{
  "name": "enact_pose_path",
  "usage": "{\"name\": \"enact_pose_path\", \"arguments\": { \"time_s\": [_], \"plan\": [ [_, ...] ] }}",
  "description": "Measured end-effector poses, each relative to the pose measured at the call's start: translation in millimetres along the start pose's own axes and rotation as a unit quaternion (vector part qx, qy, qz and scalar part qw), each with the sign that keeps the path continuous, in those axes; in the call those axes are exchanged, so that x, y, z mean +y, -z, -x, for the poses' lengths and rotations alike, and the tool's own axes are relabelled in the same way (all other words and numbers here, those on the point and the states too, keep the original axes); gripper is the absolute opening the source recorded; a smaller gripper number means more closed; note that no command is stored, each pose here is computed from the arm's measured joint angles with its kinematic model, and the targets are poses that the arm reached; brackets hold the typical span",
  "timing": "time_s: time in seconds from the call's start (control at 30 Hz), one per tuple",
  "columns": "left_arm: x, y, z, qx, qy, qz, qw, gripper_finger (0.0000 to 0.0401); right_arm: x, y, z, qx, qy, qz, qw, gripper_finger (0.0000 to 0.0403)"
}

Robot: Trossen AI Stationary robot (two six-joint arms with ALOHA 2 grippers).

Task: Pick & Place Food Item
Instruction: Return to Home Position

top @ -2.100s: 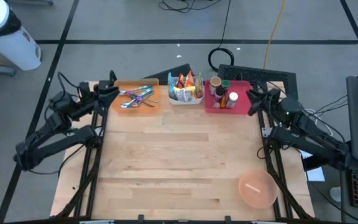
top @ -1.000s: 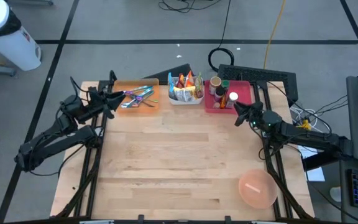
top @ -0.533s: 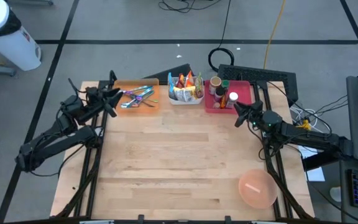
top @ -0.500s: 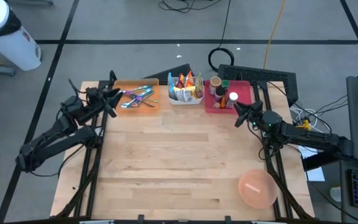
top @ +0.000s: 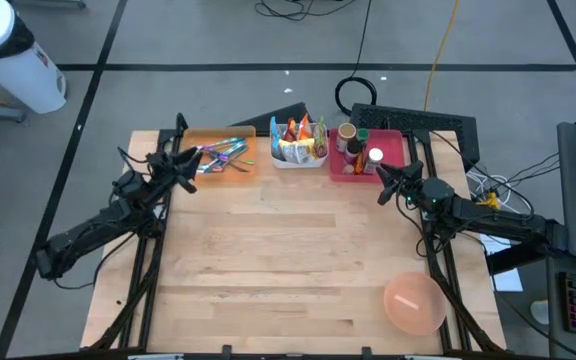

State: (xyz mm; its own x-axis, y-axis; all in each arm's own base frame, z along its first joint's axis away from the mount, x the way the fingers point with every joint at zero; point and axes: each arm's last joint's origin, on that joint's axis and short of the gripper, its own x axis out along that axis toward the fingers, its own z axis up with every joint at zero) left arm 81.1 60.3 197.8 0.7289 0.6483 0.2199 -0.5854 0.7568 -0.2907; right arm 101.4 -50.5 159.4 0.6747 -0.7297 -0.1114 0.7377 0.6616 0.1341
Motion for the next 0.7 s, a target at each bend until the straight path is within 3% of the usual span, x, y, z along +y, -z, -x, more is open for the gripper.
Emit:
{"name": "enact_pose_path", "arguments": {
  "time_s": [0.13, 0.7],
  "plan": [
    [3.5, 11.5, 0.7, 0.019, -0.009, 0.008, 1.0, 0.0166, 0.0, 0.0, 0.0, 0.0, 0.0, 0.0, 1.0, 0.0089],
    [2.8, 11.1, 0.6, 0.022, 0.0, -0.012, 1.0, 0.0166, 0.2, 0.0, 0.0, 0.0, -0.003, -0.001, 1.0, 0.0089]
  ]
}}
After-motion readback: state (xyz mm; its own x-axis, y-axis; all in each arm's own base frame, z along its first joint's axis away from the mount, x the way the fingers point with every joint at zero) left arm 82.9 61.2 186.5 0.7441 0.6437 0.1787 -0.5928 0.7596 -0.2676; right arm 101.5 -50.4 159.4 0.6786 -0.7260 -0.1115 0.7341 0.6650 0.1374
